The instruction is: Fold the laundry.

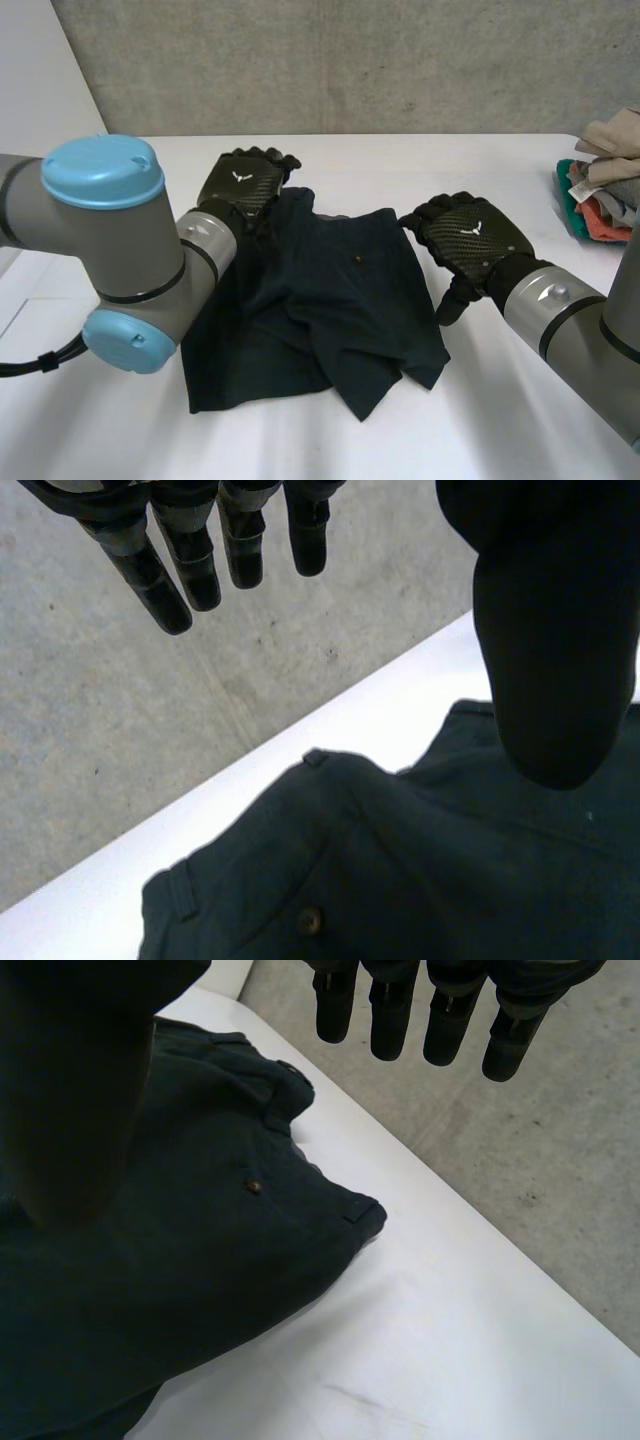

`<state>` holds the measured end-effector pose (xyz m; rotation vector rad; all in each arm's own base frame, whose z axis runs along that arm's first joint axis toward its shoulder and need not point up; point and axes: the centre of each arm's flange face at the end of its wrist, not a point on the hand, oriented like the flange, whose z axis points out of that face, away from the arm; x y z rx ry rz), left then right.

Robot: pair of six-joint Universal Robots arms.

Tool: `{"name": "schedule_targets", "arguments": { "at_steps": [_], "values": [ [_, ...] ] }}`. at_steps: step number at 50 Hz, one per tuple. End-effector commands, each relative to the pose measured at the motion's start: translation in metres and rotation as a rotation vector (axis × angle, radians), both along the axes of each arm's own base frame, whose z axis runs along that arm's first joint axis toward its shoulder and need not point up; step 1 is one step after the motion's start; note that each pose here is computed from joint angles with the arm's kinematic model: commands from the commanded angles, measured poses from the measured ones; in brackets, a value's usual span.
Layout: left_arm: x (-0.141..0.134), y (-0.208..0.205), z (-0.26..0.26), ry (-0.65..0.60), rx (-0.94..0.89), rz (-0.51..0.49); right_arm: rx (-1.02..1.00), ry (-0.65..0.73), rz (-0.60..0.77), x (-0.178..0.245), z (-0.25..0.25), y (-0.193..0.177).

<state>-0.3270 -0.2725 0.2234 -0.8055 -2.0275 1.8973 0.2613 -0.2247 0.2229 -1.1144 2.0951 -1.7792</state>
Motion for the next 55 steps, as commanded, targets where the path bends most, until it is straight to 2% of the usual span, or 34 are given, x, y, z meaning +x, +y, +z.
{"name": "schedule_targets", "arguments": {
  "at_steps": [1, 6, 14, 20, 22, 28, 31, 38, 44, 51, 55],
  "values": [
    [-0.006, 0.016, 0.006, 0.0, 0.007, -0.073, -0.001, -0.01, -0.056, -0.005, 0.004, -0.011],
    [-0.029, 0.048, 0.001, -0.036, 0.018, -0.197, 0.001, 0.037, -0.126, -0.011, 0.001, -0.028],
    [-0.077, 0.1, -0.025, -0.181, -0.015, -0.374, 0.061, 0.085, -0.191, -0.023, -0.006, -0.044],
    [-0.099, 0.108, -0.052, -0.295, -0.029, -0.385, 0.064, 0.094, -0.206, -0.027, -0.008, -0.049],
    [-0.103, 0.111, -0.066, -0.355, -0.004, -0.373, 0.062, 0.101, -0.212, -0.029, -0.009, -0.052],
    [-0.104, 0.112, -0.071, -0.411, 0.038, -0.349, 0.057, 0.106, -0.225, -0.033, -0.01, -0.058],
    [-0.099, 0.108, -0.066, -0.416, 0.05, -0.321, 0.052, 0.103, -0.234, -0.036, -0.008, -0.062],
    [-0.05, 0.078, -0.03, -0.435, 0.028, -0.117, 0.053, 0.093, -0.204, -0.033, -0.008, -0.062],
    [-0.014, 0.057, -0.019, -0.535, -0.014, -0.059, 0.079, 0.096, -0.12, -0.02, -0.015, -0.053],
    [0.043, 0.031, -0.02, -0.699, 0.001, 0.009, 0.093, 0.115, -0.069, -0.009, -0.02, -0.042],
    [0.067, 0.018, -0.022, -0.763, -0.004, 0.016, 0.094, 0.11, -0.027, 0.003, -0.023, -0.032]
  ]
}}
